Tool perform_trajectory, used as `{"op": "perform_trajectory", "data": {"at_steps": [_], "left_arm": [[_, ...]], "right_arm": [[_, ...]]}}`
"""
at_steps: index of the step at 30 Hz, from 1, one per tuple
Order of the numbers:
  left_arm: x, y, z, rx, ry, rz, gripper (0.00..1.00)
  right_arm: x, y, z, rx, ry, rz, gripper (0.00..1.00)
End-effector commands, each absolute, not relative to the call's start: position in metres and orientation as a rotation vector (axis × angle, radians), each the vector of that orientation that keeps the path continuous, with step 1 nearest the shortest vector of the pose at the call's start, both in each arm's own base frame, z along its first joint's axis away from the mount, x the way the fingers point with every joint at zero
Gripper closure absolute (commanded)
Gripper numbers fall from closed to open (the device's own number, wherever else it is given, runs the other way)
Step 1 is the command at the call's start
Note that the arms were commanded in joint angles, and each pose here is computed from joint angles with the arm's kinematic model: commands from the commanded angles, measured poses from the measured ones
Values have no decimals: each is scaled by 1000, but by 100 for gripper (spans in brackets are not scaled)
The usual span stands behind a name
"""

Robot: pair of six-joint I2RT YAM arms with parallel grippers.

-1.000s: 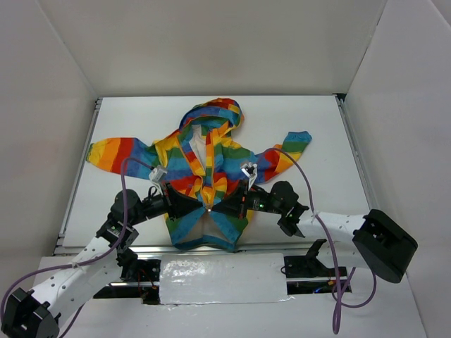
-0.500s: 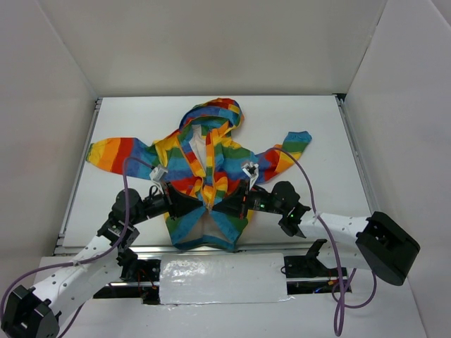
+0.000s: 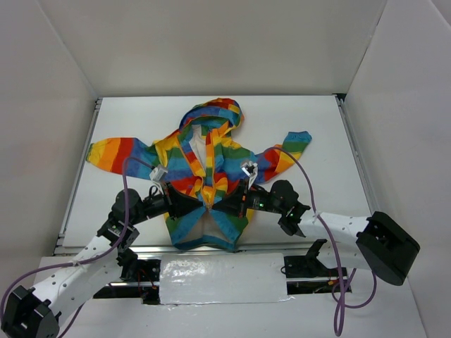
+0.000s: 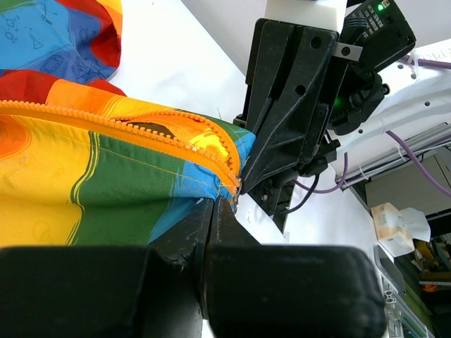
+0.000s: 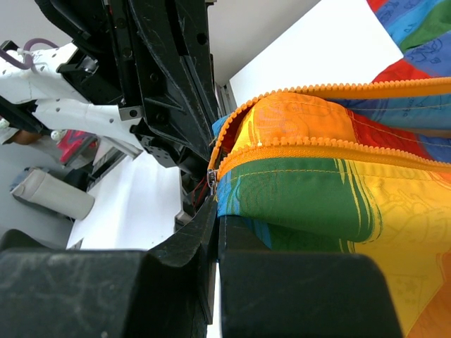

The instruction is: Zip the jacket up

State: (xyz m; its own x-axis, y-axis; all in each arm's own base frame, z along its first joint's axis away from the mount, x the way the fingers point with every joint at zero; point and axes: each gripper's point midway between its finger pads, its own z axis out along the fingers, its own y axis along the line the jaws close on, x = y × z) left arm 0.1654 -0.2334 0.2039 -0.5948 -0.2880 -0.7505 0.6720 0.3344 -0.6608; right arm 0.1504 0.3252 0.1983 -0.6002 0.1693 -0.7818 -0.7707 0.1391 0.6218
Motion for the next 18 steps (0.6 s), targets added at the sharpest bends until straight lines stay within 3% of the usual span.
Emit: {"op": "perform_trajectory", "data": {"at_steps": [1,18], "left_arm": [[162,-237,224,387,1656,-1431,100],[167,-232,238,317,1642,-1419,100]], "right_arm": [[156,328,231,-603,1549,1565,100],[150,325,221,-644,1555,1560,100]]}}
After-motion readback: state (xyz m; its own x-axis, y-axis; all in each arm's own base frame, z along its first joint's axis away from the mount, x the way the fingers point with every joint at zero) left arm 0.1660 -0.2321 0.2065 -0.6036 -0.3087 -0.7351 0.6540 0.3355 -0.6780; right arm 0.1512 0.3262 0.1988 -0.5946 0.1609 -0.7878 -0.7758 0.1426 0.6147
